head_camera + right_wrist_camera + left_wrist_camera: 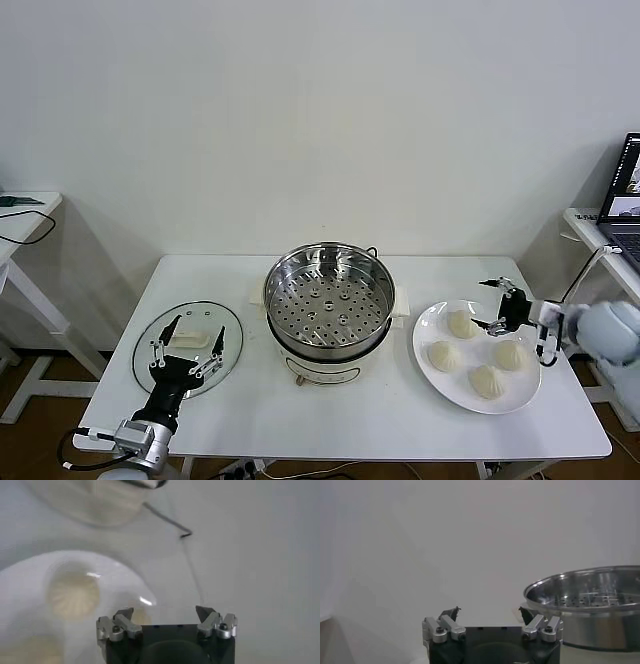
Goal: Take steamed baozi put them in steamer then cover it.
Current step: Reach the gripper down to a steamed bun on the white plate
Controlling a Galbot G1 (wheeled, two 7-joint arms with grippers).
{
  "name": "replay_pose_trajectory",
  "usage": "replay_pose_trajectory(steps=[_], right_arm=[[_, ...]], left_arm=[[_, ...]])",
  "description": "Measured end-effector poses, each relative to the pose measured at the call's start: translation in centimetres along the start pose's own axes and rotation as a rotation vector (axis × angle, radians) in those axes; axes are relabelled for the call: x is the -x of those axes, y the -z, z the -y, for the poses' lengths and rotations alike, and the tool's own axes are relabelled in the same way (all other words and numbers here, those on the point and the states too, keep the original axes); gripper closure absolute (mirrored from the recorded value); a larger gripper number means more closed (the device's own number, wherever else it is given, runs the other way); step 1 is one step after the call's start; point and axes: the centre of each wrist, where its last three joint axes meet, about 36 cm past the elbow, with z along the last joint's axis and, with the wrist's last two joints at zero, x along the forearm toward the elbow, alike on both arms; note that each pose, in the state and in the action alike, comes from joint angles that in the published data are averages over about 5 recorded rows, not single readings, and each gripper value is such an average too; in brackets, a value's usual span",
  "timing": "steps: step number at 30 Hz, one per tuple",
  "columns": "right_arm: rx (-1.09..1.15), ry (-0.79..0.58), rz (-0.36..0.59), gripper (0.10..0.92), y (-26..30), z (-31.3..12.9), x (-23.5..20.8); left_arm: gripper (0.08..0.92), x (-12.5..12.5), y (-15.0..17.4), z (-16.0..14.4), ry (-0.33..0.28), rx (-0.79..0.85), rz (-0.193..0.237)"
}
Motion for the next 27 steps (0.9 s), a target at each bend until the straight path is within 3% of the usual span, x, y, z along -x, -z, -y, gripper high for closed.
replay_pose_trajectory(steps=[11, 27], right_arm=[[-0.019, 0.154, -0.100, 0.200, 1.1, 3.8, 3.0], [-0.030, 0.218, -0.163, 0.200, 2.7, 4.8, 8.0]], left_arm=[[0.177, -0.1, -0.2, 0.4, 0.003, 0.003, -0.011], [0.177, -0.2, -0.5, 0.7, 0.005, 0.008, -0.021]])
